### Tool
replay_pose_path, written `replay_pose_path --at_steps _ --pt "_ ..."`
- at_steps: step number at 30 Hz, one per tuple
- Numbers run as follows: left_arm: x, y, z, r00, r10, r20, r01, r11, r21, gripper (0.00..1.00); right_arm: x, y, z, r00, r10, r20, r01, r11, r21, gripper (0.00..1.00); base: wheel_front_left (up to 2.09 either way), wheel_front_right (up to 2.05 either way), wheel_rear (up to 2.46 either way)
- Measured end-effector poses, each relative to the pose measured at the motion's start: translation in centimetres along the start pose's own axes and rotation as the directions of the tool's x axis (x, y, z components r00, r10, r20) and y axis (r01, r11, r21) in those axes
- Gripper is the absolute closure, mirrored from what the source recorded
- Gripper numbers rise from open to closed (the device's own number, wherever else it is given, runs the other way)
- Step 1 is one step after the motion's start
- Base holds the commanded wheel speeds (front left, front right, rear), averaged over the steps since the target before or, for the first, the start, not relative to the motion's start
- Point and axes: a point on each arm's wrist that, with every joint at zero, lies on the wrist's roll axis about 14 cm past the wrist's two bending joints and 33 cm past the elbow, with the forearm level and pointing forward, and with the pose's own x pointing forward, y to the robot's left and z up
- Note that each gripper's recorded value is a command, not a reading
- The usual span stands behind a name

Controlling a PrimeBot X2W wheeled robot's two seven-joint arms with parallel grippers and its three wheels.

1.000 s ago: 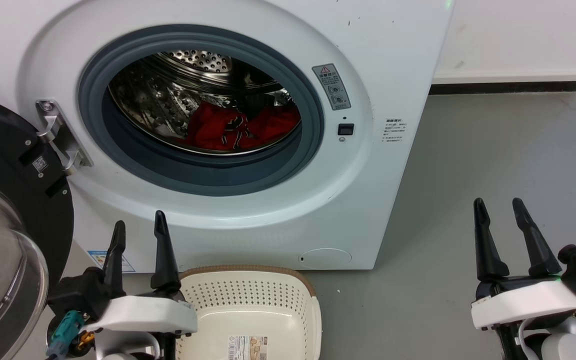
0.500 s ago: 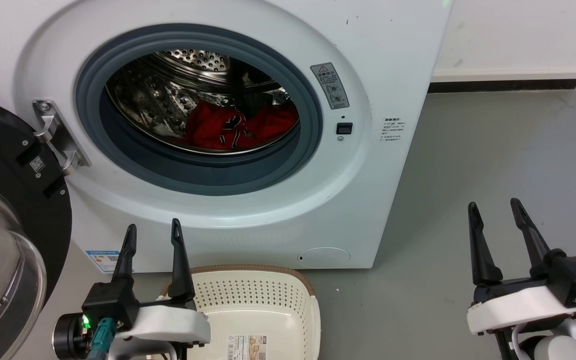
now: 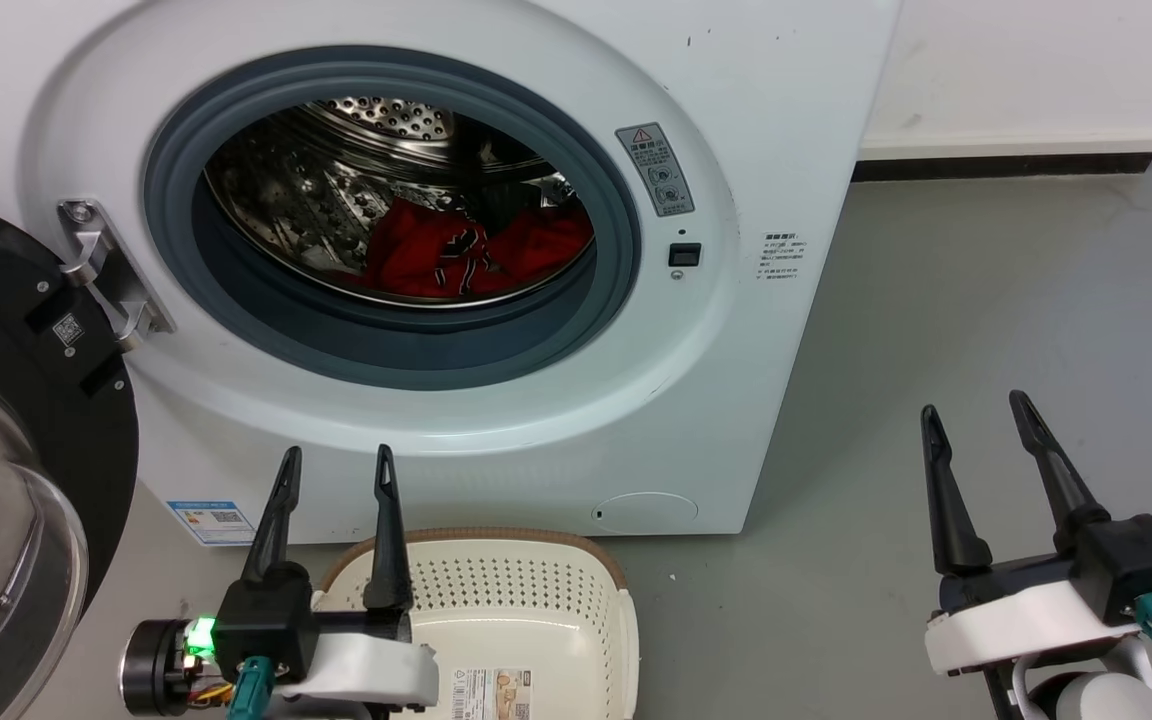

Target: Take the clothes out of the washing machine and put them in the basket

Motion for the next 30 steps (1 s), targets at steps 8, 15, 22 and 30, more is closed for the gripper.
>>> replay_pose_path --at_steps 8,15,22,30 --pt "-0.1 -0.4 -0.1 1.0 -0.018 0.008 0.018 1.0 -0.015 0.0 -0.1 0.3 -0.1 1.0 0.008 0.004 -0.008 1.0 -0.001 0.0 0.0 0.0 0.0" --pt "-0.1 1.0 -0.2 1.0 0.014 0.01 -0.013 0.998 -0.059 0.0 -0.2 0.4 -0.2 1.0 0.015 0.006 -0.015 1.0 -0.016 0.0 0.0 0.0 0.0" --pt "-0.3 0.8 -0.5 1.0 -0.02 0.014 0.021 0.999 -0.026 0.0 -0.4 0.0 -0.7 1.0 0.0 -0.004 0.0 1.0 -0.004 0.0 0.0 0.0 0.0" --pt "-0.5 0.7 -0.8 0.999 -0.033 0.002 0.033 0.999 -0.016 0.0 -0.7 -0.3 -1.3 1.0 -0.015 -0.02 0.015 1.0 0.023 0.0 0.0 0.0 0.0"
